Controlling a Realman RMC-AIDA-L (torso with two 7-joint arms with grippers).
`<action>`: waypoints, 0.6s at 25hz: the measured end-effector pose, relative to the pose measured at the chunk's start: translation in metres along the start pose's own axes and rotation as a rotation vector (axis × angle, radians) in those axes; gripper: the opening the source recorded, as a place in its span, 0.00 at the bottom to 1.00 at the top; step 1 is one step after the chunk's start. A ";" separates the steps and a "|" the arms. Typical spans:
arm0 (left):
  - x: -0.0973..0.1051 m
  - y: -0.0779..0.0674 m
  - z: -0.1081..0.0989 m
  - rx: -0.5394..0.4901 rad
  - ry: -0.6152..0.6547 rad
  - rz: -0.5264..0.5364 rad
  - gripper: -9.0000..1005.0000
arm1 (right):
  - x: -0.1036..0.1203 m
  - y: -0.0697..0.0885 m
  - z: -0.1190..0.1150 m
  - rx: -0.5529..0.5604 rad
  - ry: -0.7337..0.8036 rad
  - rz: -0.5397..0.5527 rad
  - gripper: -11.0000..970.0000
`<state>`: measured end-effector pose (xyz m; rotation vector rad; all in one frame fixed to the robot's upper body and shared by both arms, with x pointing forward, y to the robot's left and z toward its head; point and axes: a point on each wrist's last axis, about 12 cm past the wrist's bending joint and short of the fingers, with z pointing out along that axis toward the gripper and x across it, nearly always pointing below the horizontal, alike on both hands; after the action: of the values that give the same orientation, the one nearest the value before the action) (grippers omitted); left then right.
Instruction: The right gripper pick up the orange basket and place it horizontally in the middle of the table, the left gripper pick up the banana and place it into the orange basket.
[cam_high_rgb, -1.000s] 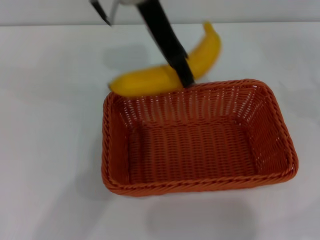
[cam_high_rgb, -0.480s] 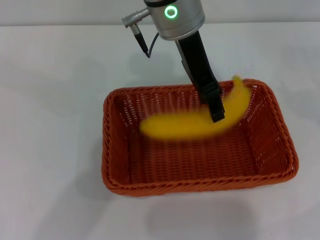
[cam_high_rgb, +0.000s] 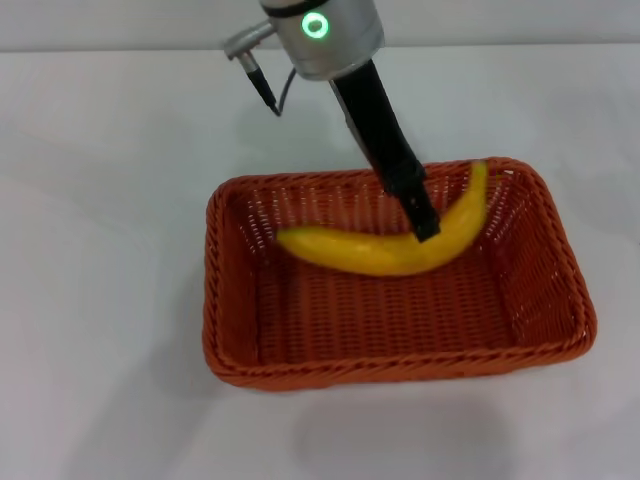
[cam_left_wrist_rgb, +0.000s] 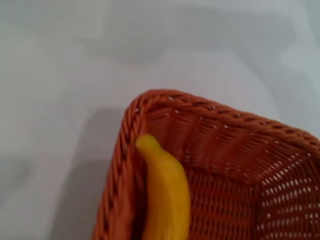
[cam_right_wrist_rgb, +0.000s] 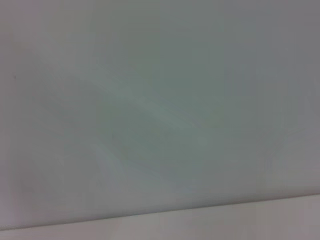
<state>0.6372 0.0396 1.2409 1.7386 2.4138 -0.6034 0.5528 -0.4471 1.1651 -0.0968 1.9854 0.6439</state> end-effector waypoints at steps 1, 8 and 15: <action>0.002 0.003 -0.003 -0.007 -0.022 0.000 0.72 | -0.001 0.000 0.000 -0.001 -0.002 0.000 0.75; 0.027 0.032 -0.040 -0.060 -0.347 -0.003 0.78 | -0.003 0.000 -0.003 -0.008 -0.043 -0.033 0.75; 0.093 0.061 -0.059 -0.170 -0.677 -0.038 0.78 | 0.001 0.003 -0.005 -0.025 -0.108 -0.085 0.75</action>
<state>0.6705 0.1599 1.2504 1.1678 1.9511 -0.8027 0.5477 -0.4471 1.1673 -0.1575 1.8599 0.6067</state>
